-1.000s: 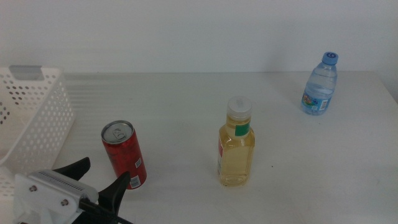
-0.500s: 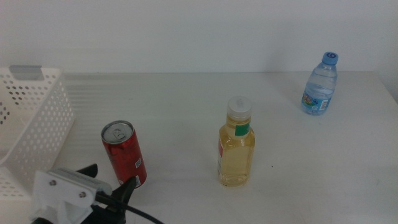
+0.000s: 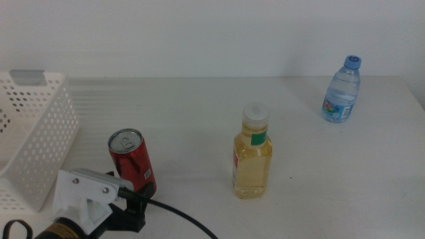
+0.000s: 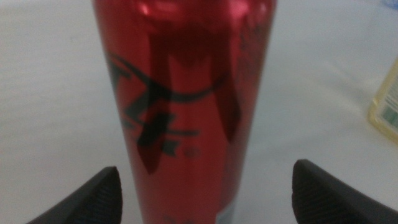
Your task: Use arms to grab the bottles and put them into the dustbin to the left of the table.
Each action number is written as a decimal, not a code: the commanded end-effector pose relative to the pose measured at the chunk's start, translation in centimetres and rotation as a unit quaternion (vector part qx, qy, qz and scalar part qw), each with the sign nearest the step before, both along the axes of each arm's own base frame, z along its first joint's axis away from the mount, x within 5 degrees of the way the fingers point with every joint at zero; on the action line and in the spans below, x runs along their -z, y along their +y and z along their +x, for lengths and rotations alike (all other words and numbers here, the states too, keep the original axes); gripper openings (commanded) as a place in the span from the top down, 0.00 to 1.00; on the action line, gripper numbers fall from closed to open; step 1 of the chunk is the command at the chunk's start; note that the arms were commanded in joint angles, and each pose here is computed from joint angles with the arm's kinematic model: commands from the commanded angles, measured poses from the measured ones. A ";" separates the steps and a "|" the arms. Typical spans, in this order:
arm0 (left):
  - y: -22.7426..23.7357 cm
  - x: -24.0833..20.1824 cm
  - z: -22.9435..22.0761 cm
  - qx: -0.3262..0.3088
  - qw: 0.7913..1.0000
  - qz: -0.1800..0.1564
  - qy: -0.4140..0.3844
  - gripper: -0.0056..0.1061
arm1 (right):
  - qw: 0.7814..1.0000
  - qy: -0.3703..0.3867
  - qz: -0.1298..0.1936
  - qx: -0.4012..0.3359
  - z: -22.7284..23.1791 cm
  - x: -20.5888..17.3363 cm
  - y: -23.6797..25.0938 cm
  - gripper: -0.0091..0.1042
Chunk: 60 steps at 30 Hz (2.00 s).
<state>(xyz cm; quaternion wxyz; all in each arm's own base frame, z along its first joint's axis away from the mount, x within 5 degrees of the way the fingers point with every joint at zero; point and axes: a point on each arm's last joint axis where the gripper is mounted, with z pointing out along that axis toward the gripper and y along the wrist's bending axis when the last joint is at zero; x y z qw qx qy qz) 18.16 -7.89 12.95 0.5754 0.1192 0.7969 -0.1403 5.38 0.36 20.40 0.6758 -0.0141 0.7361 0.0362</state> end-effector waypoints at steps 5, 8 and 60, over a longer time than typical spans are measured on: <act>0.5 -2.3 2.0 -0.015 0.994 -0.051 -0.096 0.14 | 0.998 -0.066 -0.005 0.002 -0.4 -1.7 0.0 0.27; 0.7 -2.2 2.7 -0.001 0.993 -0.060 -0.098 0.14 | 0.998 -0.066 -0.005 0.002 -0.4 -1.7 0.0 0.27; -0.1 -6.8 5.7 0.030 0.993 -0.035 -0.110 0.99 | 0.998 -0.066 -0.005 0.002 -0.4 -1.7 0.0 0.27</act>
